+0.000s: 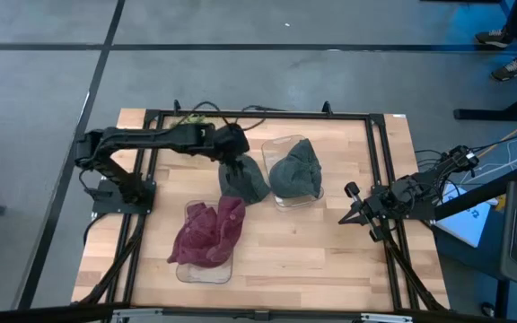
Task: Pick & Place hat
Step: Put the black cap into the right transparent bin
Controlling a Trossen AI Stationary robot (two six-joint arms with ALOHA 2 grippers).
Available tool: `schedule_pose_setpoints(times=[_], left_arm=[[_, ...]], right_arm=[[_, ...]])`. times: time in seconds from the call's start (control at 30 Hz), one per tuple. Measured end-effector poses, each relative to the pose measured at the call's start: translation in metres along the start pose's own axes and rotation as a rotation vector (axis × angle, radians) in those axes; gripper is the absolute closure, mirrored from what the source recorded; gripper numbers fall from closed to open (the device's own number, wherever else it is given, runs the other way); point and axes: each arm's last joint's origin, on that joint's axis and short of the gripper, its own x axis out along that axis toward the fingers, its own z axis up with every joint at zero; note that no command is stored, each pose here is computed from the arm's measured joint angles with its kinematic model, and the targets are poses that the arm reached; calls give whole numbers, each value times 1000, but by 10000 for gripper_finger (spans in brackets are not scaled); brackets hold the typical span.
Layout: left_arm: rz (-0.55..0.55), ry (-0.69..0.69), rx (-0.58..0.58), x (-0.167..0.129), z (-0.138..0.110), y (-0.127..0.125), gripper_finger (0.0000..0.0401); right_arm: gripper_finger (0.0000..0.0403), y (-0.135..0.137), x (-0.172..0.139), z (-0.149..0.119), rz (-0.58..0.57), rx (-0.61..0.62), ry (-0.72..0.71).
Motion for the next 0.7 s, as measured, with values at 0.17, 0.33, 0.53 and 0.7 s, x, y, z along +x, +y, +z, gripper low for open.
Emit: schedule_pose_setpoints(times=[0.17,0.33,0.53,0.7], left_arm=[[-96,81,28,26,-3,-4,205],[-75,154,-20,45,-8,-4,202],[-98,211,-26,61,-12,-2,171],[-72,260,-12,73,-17,2,141]], right_arm=[[395,0,0,0,0,0,0],[395,0,0,0,0,0,0],[395,0,0,0,0,0,0],[395,0,0,0,0,0,0]])
